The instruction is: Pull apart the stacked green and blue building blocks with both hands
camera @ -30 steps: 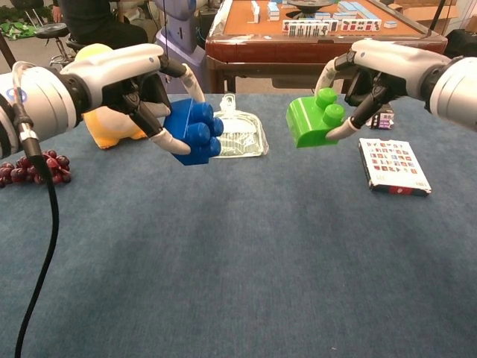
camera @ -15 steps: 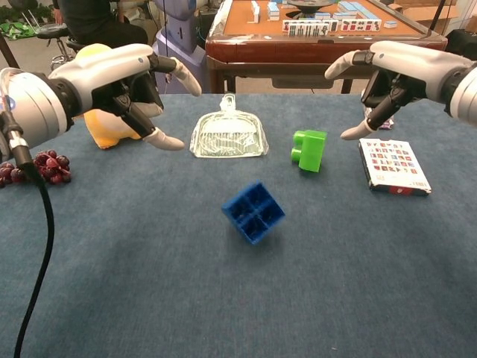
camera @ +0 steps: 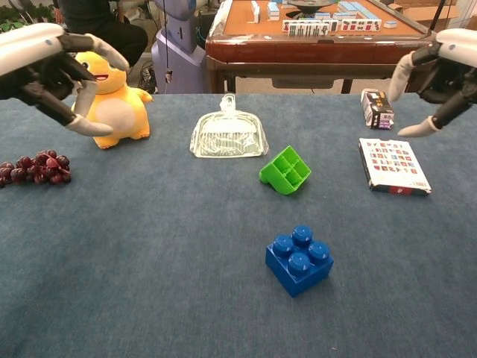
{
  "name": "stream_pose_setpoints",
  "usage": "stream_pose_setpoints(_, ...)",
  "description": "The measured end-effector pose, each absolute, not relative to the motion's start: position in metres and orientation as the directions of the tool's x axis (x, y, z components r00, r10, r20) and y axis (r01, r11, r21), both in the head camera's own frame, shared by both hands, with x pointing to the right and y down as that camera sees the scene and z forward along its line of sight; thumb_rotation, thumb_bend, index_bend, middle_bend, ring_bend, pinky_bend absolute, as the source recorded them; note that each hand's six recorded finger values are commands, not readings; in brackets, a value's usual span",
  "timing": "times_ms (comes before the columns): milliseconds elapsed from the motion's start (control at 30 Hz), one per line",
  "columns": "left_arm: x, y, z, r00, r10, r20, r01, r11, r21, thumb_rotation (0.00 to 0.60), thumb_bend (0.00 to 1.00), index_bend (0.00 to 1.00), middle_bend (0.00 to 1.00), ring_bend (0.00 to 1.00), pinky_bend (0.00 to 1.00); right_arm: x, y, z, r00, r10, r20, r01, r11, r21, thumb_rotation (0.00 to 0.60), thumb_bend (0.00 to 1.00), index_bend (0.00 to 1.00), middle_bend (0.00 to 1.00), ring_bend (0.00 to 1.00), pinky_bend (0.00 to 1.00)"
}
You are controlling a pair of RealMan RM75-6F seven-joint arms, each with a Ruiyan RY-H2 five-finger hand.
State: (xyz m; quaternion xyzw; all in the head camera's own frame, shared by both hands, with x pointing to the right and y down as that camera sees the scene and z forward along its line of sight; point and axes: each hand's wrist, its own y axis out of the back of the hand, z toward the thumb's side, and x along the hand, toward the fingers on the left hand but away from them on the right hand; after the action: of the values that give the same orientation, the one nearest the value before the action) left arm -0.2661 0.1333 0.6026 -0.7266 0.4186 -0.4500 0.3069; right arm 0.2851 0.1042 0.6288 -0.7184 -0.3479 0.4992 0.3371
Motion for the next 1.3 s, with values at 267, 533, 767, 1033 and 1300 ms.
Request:
stream_pose_setpoints(267,-0.338,0.156,0.58,0.16,-0.925,0.344,-0.421,-0.379,-0.824,0.6,0.05,0.15,0.26,0.34,0.55,0.347,0.122,0.611,0.181,0.856,-0.484,0.14,-0.509,-0.849,0.6,0.0,0.47,0.48,0.33,0.42)
stream_pose_setpoints(533,-0.426,0.212,0.564,0.077,-0.912,0.404,-0.303,-0.407,-0.862,0.6,0.09,0.17,0.26,0.33,0.53,0.398,0.148,0.587,0.122,0.868,-0.481,0.176,-0.496,-0.85,0.6,0.0,0.47,0.46,0.3,0.31)
stream_pose_setpoints(767,-0.471,0.255,0.559,0.01,-0.851,0.525,-0.217,-0.514,-0.83,0.6,0.1,0.18,0.26,0.33,0.53,0.435,0.177,0.574,0.063,0.869,-0.49,0.138,-0.494,-0.859,0.6,0.0,0.47,0.46,0.3,0.32)
stream_pose_setpoints(1033,-0.499,0.282,0.55,-0.086,-0.837,0.54,-0.202,-0.516,-0.832,0.6,0.1,0.19,0.26,0.33,0.53,0.459,0.198,0.557,0.005,0.888,-0.46,0.124,-0.457,-0.881,0.6,0.0,0.47,0.46,0.3,0.32)
stream_pose_setpoints(1300,-0.507,0.284,0.554,-0.113,-0.835,0.538,-0.19,-0.514,-0.837,0.6,0.1,0.19,0.26,0.33,0.53,0.467,0.204,0.552,-0.024,0.891,-0.454,0.14,-0.447,-0.884,0.6,0.0,0.47,0.46,0.3,0.32)
